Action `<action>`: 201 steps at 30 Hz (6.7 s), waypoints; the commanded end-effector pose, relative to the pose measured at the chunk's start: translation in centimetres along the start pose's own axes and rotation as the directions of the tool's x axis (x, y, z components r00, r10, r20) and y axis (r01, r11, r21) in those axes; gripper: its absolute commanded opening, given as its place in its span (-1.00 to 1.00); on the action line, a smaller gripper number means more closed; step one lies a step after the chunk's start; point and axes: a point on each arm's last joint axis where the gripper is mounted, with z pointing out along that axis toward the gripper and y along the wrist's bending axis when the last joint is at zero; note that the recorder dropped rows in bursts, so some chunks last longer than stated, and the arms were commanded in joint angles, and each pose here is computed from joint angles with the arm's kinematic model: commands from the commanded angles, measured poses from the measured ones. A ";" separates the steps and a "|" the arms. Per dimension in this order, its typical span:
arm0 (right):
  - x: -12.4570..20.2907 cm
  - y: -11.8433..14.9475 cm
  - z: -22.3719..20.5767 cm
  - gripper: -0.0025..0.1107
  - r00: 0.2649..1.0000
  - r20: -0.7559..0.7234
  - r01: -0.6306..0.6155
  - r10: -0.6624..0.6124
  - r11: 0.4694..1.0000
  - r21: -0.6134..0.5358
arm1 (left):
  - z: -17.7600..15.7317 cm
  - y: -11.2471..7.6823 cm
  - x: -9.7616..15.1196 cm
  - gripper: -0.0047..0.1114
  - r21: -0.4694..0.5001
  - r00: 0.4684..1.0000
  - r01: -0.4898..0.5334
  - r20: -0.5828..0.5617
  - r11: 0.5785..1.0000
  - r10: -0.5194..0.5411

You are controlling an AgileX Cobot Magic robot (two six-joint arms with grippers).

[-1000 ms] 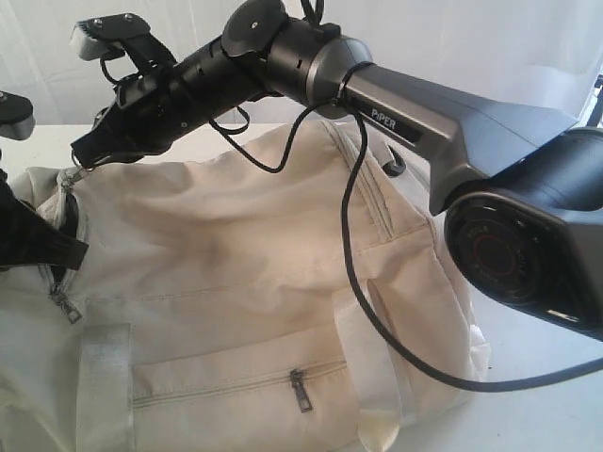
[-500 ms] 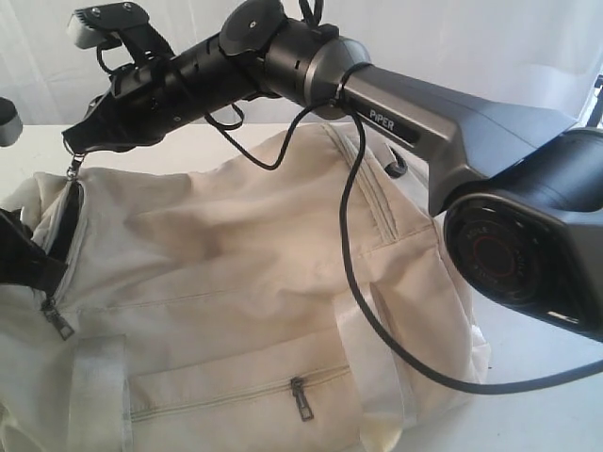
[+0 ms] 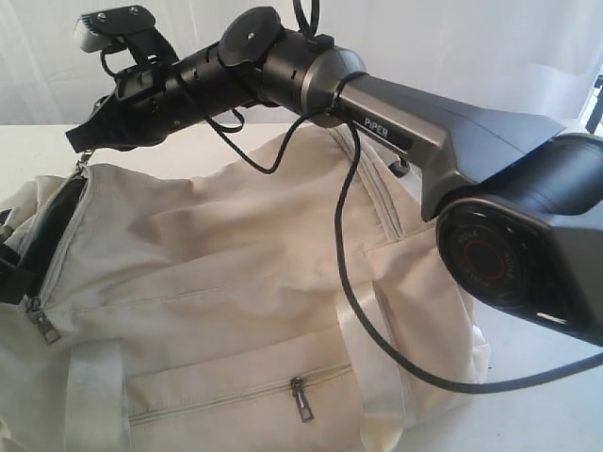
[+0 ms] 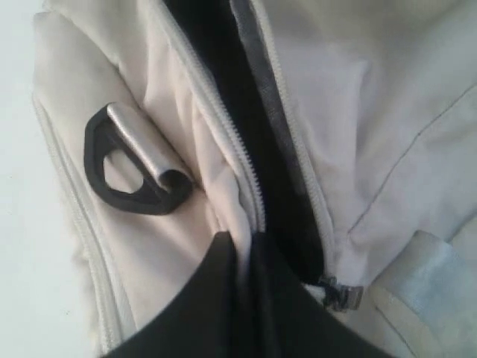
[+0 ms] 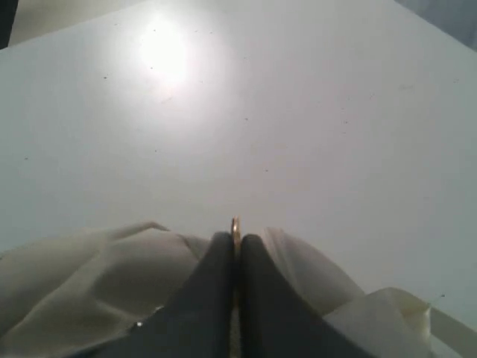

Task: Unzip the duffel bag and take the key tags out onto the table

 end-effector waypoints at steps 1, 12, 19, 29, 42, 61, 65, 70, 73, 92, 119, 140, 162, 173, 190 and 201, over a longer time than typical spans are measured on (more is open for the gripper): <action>-0.4 -1.4 -0.4 -0.96 0.999 0.050 -0.017 0.014 0.997 0.079 | -0.7 0.0 1.1 -0.92 0.006 0.998 0.015 -0.068 1.000 -0.015; 0.6 -4.9 -2.6 -0.96 0.995 -0.001 -0.094 0.095 0.984 0.148 | -0.7 0.6 1.2 -0.92 -0.063 0.997 0.023 -0.075 0.998 -0.027; 1.7 -7.4 -4.6 -0.96 0.985 -0.069 -0.145 0.161 0.971 0.191 | -0.8 1.3 1.1 -0.92 -0.134 0.997 0.028 -0.062 0.991 -0.037; 1.8 -9.5 -8.2 -0.96 0.974 -0.100 -0.179 0.204 0.961 0.213 | -0.1 1.4 1.8 -0.92 -0.146 0.996 0.012 -0.088 0.989 -0.025; 1.9 -8.4 -7.6 -0.96 0.966 -0.147 -0.188 0.211 0.970 0.157 | -1.6 0.9 -0.7 -0.06 -0.075 0.997 -0.024 0.075 0.997 0.030; 2.0 -6.9 -6.6 -0.96 0.966 -0.195 -0.153 0.171 0.983 0.102 | 8.2 2.1 -14.8 0.14 -0.173 0.977 -0.199 0.036 0.964 0.209; 2.0 -6.9 -6.6 -0.96 0.968 -0.195 -0.142 0.160 0.985 0.101 | 10.5 1.9 -15.1 0.14 -0.163 0.978 -0.210 -0.015 0.964 0.210; 2.0 -6.9 -6.7 -0.96 0.970 -0.198 -0.126 0.144 0.987 0.099 | 11.8 1.9 -14.7 0.01 -0.156 0.976 -0.216 -0.072 0.964 0.207; 2.0 -6.9 -6.7 -0.96 0.970 -0.200 -0.123 0.141 0.987 0.104 | 11.7 2.0 -14.1 -0.72 -0.156 0.971 -0.214 -0.142 0.964 0.193; 0.9 -8.9 -11.1 -0.96 0.966 -0.207 -0.110 0.158 0.968 0.225 | 9.0 2.4 -13.2 -0.92 -0.171 0.961 -0.207 -0.221 0.963 0.167; 0.4 -12.2 -20.8 -0.96 0.945 -0.208 -0.166 0.253 0.918 0.361 | 8.9 2.5 -12.9 -0.92 -0.173 0.954 -0.214 -0.247 0.962 0.168; 2.1 -11.2 -26.4 -0.96 0.884 -0.278 -0.211 0.376 0.851 0.480 | 9.0 2.5 -12.9 -0.92 -0.162 0.949 -0.239 -0.249 0.957 0.194; 3.0 -9.6 -26.0 -0.96 0.944 -0.071 -0.279 0.322 0.895 0.347 | 7.5 -0.1 -15.3 0.25 0.095 0.955 -0.291 -0.027 0.952 0.295; 2.9 -9.6 -25.9 -0.96 0.945 -0.069 -0.278 0.319 0.898 0.342 | 8.4 -5.5 -21.5 0.24 0.327 0.850 -0.507 0.341 0.797 0.401; 3.1 -9.4 -25.9 -0.96 0.944 -0.092 -0.272 0.316 0.906 0.324 | 14.3 -8.8 -22.8 -0.34 0.222 0.786 -0.569 0.430 0.792 0.444; 3.1 -9.4 -25.9 -0.96 0.945 -0.091 -0.270 0.314 0.906 0.326 | 13.6 -8.2 -22.6 -0.92 0.182 0.775 -0.594 0.391 0.784 0.496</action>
